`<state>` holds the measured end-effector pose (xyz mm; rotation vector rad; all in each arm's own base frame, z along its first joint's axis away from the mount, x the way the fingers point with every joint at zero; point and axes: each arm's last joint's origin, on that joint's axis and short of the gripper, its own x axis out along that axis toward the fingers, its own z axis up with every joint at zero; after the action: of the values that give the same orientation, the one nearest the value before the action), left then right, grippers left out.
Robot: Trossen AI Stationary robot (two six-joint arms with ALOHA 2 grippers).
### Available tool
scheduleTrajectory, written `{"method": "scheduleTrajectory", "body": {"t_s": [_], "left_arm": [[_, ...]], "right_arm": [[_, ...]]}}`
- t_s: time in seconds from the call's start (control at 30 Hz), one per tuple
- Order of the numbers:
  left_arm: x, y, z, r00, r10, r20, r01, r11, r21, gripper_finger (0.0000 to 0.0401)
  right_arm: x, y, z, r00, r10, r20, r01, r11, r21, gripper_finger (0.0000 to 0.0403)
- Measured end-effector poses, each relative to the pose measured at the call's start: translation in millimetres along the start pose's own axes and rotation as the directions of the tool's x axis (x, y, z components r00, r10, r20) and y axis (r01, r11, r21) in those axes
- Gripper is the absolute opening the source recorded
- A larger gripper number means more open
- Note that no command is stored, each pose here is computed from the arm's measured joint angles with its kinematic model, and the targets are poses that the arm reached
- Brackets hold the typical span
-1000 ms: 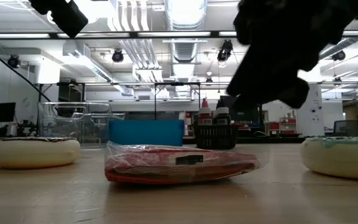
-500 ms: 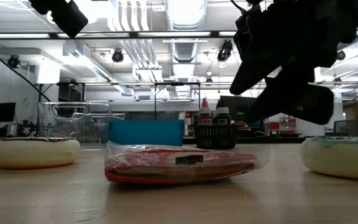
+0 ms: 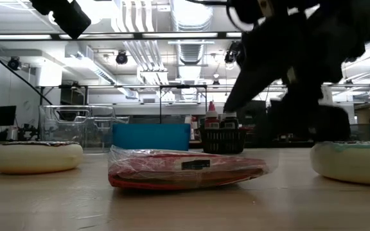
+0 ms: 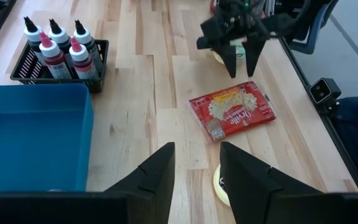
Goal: Pick & Place Food Item
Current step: Put the popcorn bag into the blue bin
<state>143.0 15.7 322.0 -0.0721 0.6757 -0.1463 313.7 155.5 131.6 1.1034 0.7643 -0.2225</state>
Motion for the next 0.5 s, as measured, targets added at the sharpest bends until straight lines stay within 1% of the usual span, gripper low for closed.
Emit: {"method": "scheduleTrajectory", "body": {"t_s": [0.1,0.5], "left_arm": [[0,0,0,1.000,0.000,0.000,0.000,1.000,0.000,0.0133],[0,0,0,1.000,-0.001,0.000,0.001,1.000,0.000,0.0133]], "right_arm": [[10,-6,-3,1.000,0.001,-0.014,-0.001,1.000,0.003,0.0194],[11,-14,-1,1.000,-0.016,-0.018,0.017,0.999,0.044,0.0194]]}}
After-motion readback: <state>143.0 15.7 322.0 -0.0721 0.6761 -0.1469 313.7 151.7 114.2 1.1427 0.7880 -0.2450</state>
